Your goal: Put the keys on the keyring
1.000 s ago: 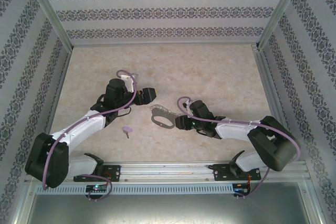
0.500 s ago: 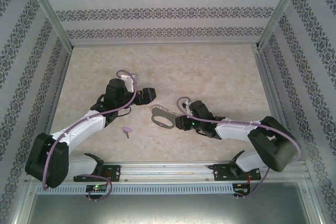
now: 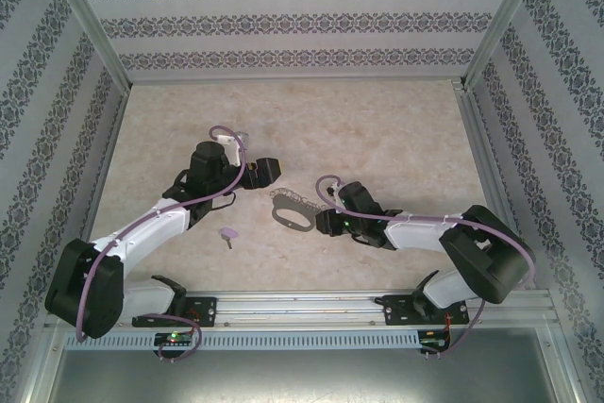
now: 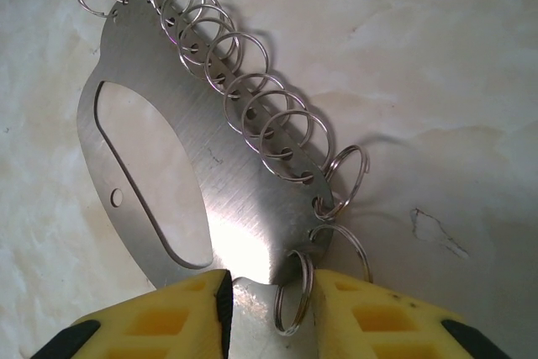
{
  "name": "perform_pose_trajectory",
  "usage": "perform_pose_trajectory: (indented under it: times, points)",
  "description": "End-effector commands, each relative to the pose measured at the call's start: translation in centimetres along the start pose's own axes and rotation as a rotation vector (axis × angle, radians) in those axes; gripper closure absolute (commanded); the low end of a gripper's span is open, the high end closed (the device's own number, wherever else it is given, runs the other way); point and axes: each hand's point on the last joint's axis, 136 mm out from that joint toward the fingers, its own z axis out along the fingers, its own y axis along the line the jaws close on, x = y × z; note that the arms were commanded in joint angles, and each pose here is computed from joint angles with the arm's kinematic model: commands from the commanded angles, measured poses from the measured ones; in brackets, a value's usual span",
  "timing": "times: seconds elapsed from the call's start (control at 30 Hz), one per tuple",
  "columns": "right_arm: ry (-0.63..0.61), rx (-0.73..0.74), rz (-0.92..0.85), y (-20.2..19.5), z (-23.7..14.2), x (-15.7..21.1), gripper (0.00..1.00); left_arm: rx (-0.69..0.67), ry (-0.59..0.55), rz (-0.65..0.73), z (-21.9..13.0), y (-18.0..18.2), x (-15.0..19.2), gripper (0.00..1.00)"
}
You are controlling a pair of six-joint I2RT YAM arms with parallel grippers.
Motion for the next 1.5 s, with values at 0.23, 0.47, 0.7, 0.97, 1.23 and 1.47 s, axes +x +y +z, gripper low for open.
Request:
perform_pose_trajectory:
  times: [0.23, 0.47, 0.7, 0.97, 1.23, 1.47]
  points:
    - [-0.021, 0.03, -0.002, -0.1, 0.4, -0.7, 0.8, 0.04, -0.03, 0.05, -0.1, -1.6, -1.1, 0.0]
    - [-0.03, 0.036, -0.027, 0.0, -0.1, -1.2, 1.0, 0.021, -0.03, 0.052, -0.2, -1.4, -1.1, 0.0]
    - [-0.139, -0.036, -0.209, 2.9, -4.0, -4.2, 1.0, -0.004, -0.071, 0.087, -1.2, -1.7, -2.3, 0.0]
    - [-0.38, -0.238, -0.377, 7.7, -10.1, -9.0, 1.0, 0.046, -0.114, 0.119, -2.3, -4.4, -5.0, 0.0]
    - [-0.543, -0.305, -0.451, 10.8, -14.2, -13.4, 1.0, 0.245, -0.084, 0.174, -3.6, -9.6, -6.3, 0.0]
    - [-0.618, -0.369, -0.46, 12.6, -16.2, -15.9, 1.0, 0.37, -0.045, 0.18, -4.3, -12.3, -6.1, 0.11]
